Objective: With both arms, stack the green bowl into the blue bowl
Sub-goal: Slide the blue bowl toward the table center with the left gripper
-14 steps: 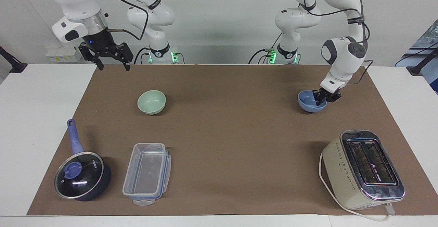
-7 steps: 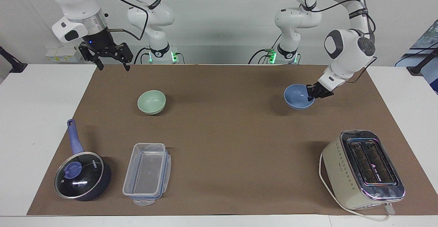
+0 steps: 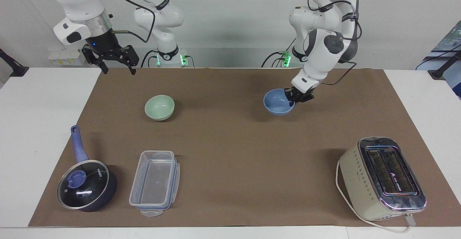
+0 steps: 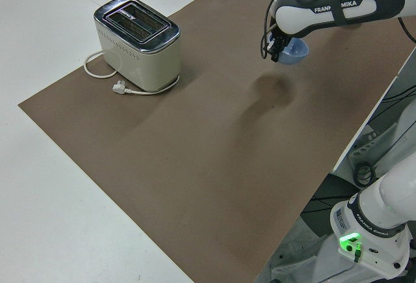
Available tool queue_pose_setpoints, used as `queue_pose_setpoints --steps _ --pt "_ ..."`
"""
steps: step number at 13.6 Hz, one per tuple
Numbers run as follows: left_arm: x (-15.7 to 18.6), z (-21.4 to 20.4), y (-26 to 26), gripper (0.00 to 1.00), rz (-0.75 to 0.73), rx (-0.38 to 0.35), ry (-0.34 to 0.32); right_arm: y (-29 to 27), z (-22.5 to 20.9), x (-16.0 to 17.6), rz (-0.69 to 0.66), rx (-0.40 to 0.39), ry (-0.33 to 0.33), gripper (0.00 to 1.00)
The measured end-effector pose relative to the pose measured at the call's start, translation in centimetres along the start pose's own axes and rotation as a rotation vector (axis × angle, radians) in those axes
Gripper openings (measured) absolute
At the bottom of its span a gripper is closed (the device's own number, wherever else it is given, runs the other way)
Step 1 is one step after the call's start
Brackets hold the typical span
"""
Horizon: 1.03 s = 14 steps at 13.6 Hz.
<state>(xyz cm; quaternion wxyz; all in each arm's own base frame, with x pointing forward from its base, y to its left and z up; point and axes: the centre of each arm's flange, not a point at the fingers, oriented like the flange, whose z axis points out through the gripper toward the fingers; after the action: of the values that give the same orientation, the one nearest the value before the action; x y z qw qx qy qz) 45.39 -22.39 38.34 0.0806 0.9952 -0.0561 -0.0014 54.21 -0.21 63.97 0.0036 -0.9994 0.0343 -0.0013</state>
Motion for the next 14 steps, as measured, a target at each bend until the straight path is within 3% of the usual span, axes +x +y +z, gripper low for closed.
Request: queue_pose_setpoints --steps 5,7,8,9,11,14 --pt "-2.5 5.7 8.6 0.06 0.016 -0.013 0.047 0.0 0.0 0.0 0.000 0.000 0.000 1.00" --pt "-3.4 7.6 9.9 0.07 0.042 -0.014 0.056 0.0 0.0 0.0 0.000 0.000 0.000 1.00" --pt "-3.5 8.1 10.2 0.14 0.046 -0.013 0.057 0.0 0.0 0.0 0.000 0.000 0.000 1.00" --pt "-3.3 8.0 10.1 0.14 0.043 -0.015 0.061 0.0 0.0 0.0 0.000 0.000 0.000 1.00" --pt "-2.4 6.7 9.9 0.31 0.028 -0.013 0.047 0.0 0.0 0.0 0.000 0.000 0.000 1.00" --pt "1.2 1.3 8.8 0.67 -0.024 -0.011 -0.002 0.3 0.0 0.0 0.006 0.000 0.000 1.00"
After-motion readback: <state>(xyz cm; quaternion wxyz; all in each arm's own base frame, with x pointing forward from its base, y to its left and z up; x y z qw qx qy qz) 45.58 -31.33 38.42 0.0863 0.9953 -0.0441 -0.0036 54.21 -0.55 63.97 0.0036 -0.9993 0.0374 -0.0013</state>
